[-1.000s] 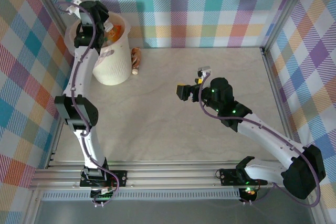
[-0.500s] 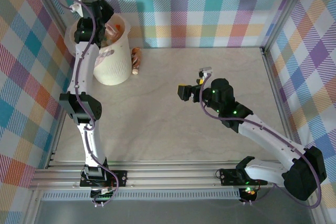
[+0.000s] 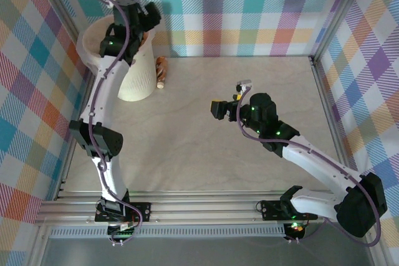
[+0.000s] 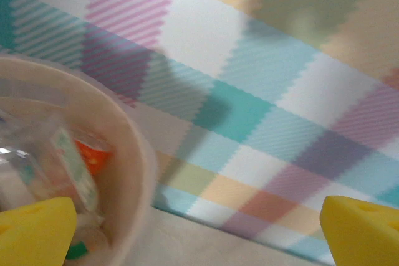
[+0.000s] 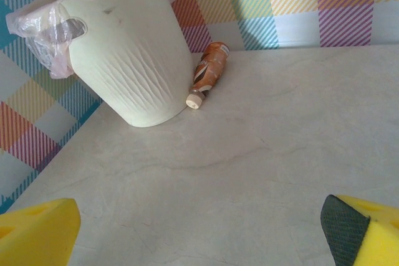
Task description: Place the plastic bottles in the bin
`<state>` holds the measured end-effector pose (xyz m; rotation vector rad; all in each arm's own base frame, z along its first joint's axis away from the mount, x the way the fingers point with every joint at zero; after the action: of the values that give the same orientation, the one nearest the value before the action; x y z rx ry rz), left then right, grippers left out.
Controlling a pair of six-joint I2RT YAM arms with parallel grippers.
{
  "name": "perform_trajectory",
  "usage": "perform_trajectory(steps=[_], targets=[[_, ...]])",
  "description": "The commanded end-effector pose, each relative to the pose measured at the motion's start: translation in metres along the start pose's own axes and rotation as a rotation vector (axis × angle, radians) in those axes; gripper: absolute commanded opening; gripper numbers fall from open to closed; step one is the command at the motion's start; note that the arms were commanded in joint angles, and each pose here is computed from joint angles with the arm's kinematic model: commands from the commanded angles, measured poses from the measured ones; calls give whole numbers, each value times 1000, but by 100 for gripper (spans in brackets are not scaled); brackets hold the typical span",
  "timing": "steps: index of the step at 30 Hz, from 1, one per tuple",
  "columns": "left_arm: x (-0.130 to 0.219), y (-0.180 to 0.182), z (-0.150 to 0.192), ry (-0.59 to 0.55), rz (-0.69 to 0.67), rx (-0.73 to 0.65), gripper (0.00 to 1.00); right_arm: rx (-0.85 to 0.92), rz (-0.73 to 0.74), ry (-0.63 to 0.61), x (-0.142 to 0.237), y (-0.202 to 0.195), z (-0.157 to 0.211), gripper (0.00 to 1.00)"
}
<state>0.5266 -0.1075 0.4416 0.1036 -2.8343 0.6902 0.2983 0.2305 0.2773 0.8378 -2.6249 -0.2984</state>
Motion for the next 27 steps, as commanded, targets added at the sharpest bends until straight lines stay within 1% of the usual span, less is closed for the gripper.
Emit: perform_trajectory(steps=[1,4,7,10,14,17,24,27], targets=[[10,-34,25,-15,64,-117,100,-20,-13,-26,1,4,-10,100],[11,-56,55,-7,82,-194,100,-22,-11,-23,2,4,-10,100],[6,-71,84,26,96,-257,100,-23,-4,-21,5,3,-9,100],[-9,-75,114,86,107,-263,100,-24,5,-22,7,1,-8,100],[-32,-69,152,166,90,-257,100,-27,27,-23,11,-3,-6,100],[-51,-66,177,203,68,-296,100,-28,45,-24,13,-6,-4,100],[-99,-35,220,201,-111,-448,100,-23,73,-25,15,-11,-2,100],[-117,-14,235,210,-188,-480,100,-16,81,-20,15,-13,0,100]])
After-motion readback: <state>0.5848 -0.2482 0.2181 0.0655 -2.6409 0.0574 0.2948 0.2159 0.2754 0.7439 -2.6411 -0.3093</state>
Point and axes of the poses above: each hand's point on the last joint's axis, 136 mm out from that joint toward the fingers, its own x axis back along the fingers, its own y axis along the line the jaws close on, z = x × y, the point moved 2 cm from there along x, back along the fingers, and after that the axes turned 4 degrees about x, right-handed, at the moved point
